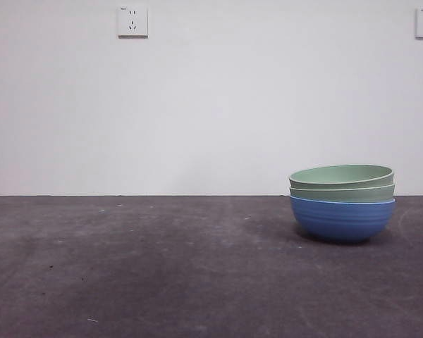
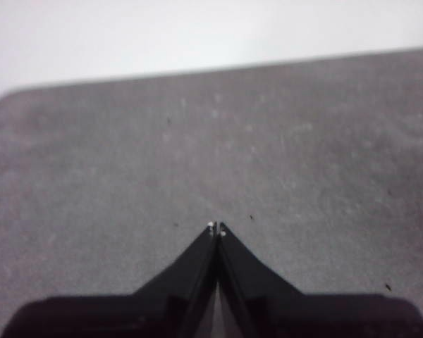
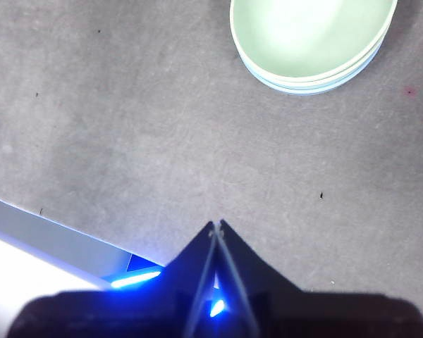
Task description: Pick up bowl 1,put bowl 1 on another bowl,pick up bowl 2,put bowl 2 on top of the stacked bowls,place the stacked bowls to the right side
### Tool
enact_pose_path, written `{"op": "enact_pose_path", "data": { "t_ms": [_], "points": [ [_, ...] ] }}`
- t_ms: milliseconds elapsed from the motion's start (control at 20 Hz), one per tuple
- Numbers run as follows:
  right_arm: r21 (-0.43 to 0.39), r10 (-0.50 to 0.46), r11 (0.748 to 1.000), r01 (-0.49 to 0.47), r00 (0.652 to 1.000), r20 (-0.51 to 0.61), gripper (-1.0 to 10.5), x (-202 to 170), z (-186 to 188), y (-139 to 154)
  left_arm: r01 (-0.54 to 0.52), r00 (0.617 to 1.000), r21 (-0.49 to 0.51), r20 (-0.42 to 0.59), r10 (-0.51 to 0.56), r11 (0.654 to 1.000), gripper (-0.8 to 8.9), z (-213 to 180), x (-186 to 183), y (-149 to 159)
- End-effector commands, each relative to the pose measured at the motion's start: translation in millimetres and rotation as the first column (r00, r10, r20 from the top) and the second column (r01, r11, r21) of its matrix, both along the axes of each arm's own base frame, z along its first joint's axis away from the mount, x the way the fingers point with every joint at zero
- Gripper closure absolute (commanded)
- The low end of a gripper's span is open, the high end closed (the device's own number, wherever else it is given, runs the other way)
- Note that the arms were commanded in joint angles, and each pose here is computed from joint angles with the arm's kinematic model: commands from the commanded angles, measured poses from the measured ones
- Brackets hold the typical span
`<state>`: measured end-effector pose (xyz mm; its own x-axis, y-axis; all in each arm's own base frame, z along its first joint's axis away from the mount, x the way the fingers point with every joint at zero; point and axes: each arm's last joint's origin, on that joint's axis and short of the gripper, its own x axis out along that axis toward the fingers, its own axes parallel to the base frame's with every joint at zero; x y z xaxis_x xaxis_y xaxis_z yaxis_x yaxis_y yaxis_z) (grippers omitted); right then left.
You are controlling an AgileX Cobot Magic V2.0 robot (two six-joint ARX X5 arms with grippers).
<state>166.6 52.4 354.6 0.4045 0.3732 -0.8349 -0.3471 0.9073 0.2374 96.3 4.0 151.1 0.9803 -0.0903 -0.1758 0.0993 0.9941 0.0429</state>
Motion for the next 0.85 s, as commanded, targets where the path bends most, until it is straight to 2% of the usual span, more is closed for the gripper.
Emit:
{"op": "enact_pose_path", "data": {
  "t_ms": [50,150,850],
  "points": [
    [-0.002,-0.002,1.0,0.002,1.0,-0.002,9.4,0.0,-1.1,0.1,-0.005,1.0,-0.026,-0.011,0.005,1.0,8.17,-4.6,0.1,0.2],
    [-0.002,-0.002,1.0,0.002,1.0,-0.002,9.4,0.0,-1.1,0.1,-0.01,1.0,-0.058,-0.01,0.01,0.998,8.17,-4.2,0.1,0.2],
    [-0.002,-0.002,1.0,0.002,1.0,-0.002,9.4,0.0,-1.1,0.1,-0.014,1.0,-0.054,-0.009,0.014,0.998,8.17,-4.1,0.2,0.3]
  ]
}}
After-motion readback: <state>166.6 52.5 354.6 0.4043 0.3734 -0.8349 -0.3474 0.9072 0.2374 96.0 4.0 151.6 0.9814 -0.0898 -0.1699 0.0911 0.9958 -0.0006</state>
